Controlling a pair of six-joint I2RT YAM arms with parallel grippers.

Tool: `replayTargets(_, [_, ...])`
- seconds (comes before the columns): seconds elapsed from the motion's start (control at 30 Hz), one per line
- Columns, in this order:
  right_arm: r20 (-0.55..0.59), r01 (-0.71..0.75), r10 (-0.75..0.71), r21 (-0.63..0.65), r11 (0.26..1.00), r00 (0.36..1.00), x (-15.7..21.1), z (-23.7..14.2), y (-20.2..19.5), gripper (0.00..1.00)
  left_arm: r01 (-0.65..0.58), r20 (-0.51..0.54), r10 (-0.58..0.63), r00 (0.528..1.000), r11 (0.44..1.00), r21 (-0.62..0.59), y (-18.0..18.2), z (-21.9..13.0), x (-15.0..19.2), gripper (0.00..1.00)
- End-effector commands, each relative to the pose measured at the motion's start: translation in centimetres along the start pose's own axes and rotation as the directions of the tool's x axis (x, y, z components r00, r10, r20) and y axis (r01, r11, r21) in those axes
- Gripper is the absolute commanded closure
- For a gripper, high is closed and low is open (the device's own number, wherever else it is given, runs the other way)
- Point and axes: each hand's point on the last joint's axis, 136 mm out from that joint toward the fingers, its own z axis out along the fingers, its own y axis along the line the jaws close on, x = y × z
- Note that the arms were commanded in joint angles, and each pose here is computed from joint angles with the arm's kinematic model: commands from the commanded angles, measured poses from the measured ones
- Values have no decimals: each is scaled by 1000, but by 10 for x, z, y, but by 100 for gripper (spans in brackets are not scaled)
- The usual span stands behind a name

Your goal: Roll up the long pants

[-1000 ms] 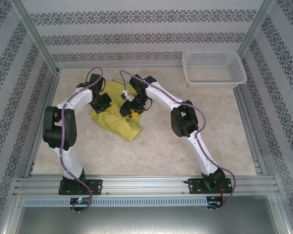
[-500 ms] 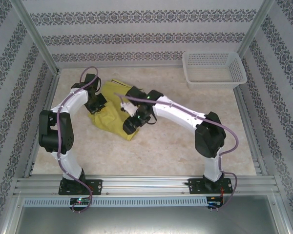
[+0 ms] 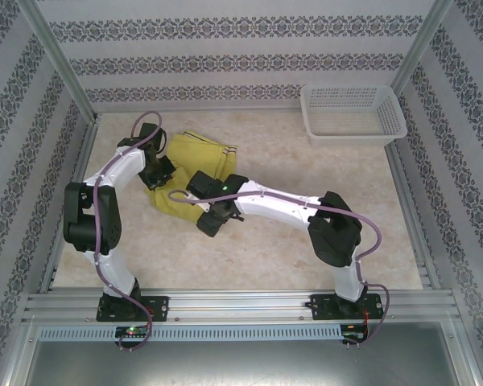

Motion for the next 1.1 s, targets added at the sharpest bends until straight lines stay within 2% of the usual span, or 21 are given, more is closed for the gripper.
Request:
replayTargets(0.0, [2,62,-62,88,994,998,-7,17,-12,29,1,-15,-2,1000,999,-54,18,-8,7,100])
replayTargets(0.03, [-8,78,-78,88,993,997,-6,22,-13,36,1,-16,-2,1000,998,-56,18,-8,7,100])
replayTargets(0.07, [-20,92,-91,87,992,996,-5,26,-13,47,1,-16,-2,1000,998,-58,19,-9,7,100])
replayTargets(0.1, [-30,101,-99,81,992,995,-4,28,-14,64,-2,-14,1,1000,998,-59,20,-10,8,100])
replayTargets(0.13, [-33,104,-101,76,992,994,-4,29,-15,89,-4,-13,3,1000,998,-62,21,-11,8,100])
replayTargets(0.17, [-27,101,-100,74,992,995,-6,27,-17,100,-4,-9,4,1000,998,-64,22,-13,8,100])
replayTargets(0.4, [85,-9,9,-9,1000,996,-29,-12,-43,100,0,8,0,1000,997,-75,32,-24,9,100])
replayTargets(0.6, [103,-87,102,-145,986,989,-43,-35,-58,100,5,-2,-5,1000,996,-94,40,-22,16,100])
replayTargets(0.73, [59,-138,154,-214,967,986,-48,-29,-72,100,16,-11,-17,1000,995,-98,45,-19,21,100])
replayTargets(0.9, [7,-211,222,-282,936,975,-48,-2,-89,100,22,-22,-25,999,995,-100,48,-15,25,100])
replayTargets(1.07, [-67,-256,248,-292,922,967,-35,26,-107,97,16,-21,-18,1000,994,-111,51,-15,24,100])
